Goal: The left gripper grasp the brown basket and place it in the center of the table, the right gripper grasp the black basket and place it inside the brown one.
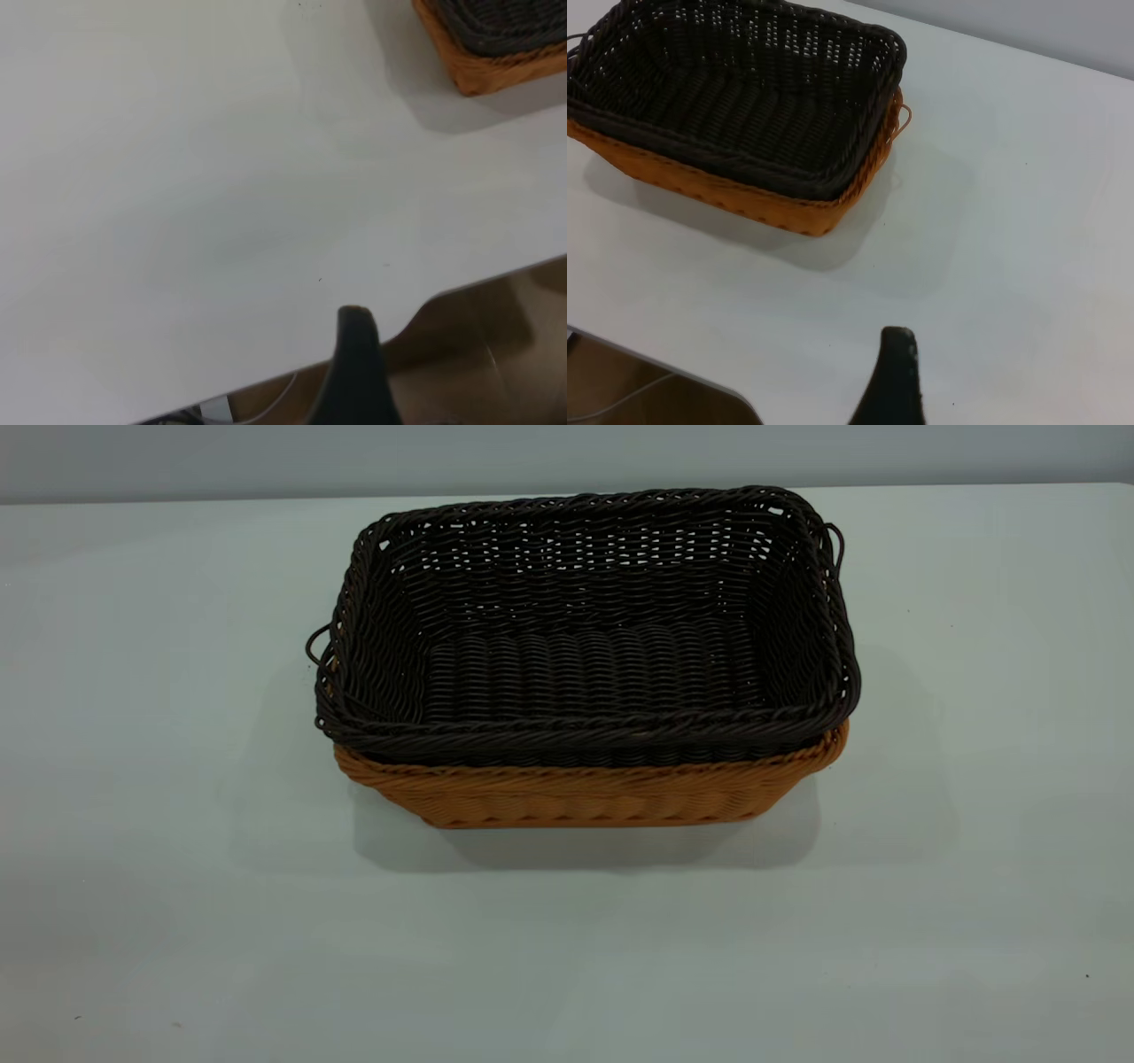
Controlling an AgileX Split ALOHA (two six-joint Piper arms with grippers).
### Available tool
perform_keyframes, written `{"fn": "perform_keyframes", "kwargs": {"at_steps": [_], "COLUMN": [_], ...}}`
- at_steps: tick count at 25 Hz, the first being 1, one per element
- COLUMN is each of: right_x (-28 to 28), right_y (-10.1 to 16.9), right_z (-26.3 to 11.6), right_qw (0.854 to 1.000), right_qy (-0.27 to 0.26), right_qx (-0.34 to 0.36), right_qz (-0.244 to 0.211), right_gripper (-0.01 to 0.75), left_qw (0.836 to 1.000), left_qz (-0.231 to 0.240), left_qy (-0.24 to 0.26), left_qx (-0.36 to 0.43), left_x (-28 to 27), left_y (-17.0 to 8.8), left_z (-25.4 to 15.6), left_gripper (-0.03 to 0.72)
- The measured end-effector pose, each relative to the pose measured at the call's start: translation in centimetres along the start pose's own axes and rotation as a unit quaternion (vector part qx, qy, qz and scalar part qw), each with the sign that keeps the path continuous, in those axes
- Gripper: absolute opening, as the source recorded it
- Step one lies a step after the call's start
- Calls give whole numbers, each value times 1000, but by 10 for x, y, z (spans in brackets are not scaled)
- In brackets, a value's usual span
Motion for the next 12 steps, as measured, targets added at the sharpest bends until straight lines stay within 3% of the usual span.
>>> {"fn": "perform_keyframes", "kwargs": {"at_steps": [6, 12], "right_x": [0, 0], "right_y": [0, 0], "right_z": [0, 0], "right_qw": [1000, 1000], "right_qy": [0, 0], "right_qx": [0, 0], "right_qz": [0, 0], "right_gripper": [583, 567], "left_qw": [996, 993], "left_qz": [67, 83], "left_qy": [-29, -49], "left_qx": [-56, -64], "left_x": [-8, -13], "left_y": [11, 13], "left_z": [-2, -3], "left_gripper": [535, 535]}}
Point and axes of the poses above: a point on each arm's last joint axis where the gripper is mounted, x pointing out along that axis toward the gripper, y along the wrist's bending axis when the last joint is at zero, z = x × y, the point moved 10 cm from there along x, pointing out along that axis toward the gripper, and after that the axes turned 1 degree about x, right-handed, at the moved point
